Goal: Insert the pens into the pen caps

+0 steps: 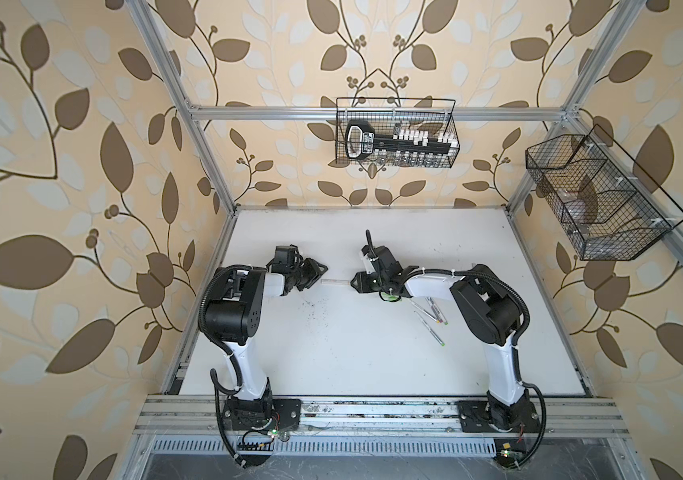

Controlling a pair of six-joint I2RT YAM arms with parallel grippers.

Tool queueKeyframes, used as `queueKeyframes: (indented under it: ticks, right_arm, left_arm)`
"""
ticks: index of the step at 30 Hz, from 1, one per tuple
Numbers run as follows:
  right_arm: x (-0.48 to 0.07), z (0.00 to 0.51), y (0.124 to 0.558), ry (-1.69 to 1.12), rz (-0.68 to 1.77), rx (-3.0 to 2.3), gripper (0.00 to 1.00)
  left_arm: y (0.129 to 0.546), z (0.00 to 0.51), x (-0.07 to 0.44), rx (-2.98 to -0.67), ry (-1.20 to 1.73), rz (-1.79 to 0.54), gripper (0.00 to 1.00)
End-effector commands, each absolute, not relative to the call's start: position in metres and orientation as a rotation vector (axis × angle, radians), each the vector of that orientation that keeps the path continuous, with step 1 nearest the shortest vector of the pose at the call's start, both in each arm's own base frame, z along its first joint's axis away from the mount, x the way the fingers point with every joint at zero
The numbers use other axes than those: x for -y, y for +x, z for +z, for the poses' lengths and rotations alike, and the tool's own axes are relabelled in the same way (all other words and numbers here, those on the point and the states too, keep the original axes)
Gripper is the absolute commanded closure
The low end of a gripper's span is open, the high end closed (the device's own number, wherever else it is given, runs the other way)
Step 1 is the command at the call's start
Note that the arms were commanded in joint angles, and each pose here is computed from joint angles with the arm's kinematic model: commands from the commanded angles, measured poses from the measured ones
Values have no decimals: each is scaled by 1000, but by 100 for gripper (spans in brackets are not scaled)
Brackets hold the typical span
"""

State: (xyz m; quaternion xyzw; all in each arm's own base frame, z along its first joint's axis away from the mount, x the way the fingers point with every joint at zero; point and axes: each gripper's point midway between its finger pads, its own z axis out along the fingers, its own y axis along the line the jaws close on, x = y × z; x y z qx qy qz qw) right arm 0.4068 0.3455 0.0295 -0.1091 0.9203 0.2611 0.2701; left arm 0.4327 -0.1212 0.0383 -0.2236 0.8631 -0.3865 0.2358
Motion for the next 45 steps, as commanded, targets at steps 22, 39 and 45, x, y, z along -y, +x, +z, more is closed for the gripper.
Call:
queueKeyframes:
  ticks: [22, 39, 45]
  right_arm:
    - [-374, 29, 420, -335, 761, -2479, 59]
    - [-370, 54, 417, -340, 749, -2447, 58]
    - [-350, 53, 396, -328, 692, -2475, 56]
  left_arm:
    - [371, 19, 139, -2489, -681, -1115, 61]
    - [330, 46, 162, -2434, -645, -1272, 60]
    - [326, 51, 173, -2422, -579, -1322, 60]
